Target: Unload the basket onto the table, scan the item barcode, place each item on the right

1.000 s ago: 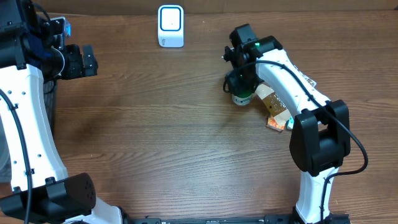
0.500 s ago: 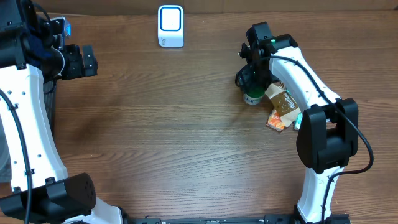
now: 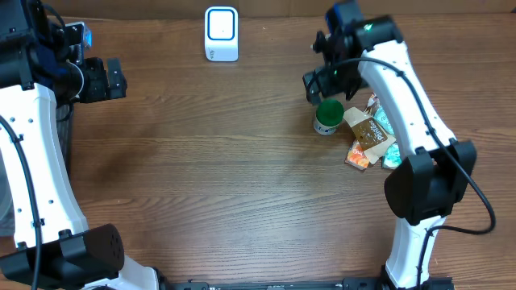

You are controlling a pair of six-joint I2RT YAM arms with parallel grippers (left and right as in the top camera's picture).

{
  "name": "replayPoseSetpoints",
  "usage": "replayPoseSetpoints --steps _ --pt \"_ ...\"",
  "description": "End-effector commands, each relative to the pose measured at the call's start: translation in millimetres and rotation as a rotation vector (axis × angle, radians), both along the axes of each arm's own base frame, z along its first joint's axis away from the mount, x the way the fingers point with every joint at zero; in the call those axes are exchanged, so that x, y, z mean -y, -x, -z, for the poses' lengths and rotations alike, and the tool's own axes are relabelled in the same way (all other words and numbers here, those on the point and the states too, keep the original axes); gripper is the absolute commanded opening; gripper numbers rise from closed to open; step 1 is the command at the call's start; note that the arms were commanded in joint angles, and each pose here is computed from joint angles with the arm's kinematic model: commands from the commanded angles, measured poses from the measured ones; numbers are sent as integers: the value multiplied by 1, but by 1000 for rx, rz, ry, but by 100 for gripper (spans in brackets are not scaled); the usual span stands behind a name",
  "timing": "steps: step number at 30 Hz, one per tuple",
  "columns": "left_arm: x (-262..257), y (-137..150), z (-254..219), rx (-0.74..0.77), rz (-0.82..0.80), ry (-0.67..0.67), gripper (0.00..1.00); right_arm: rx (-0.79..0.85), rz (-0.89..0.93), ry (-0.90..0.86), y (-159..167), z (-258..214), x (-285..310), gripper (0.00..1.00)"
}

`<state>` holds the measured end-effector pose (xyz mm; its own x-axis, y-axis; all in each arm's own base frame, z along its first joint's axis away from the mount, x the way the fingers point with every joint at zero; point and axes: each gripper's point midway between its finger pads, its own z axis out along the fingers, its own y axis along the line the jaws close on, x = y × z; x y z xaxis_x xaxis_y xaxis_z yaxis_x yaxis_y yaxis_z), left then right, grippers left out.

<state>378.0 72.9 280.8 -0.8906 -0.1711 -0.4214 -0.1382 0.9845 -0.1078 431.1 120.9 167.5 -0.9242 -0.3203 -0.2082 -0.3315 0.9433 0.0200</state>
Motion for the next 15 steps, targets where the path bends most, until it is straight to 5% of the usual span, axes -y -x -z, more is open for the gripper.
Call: replayPoseSetpoints --steps 1,7,15 --pt "1 0 0 4 22 -3 100 134 -13 -129 10 -79 -13 100" --pt "1 0 0 4 22 -3 99 261 -41 -230 60 -165 -13 100" --pt "1 0 0 4 22 -3 100 305 -50 -390 120 -218 -20 100"
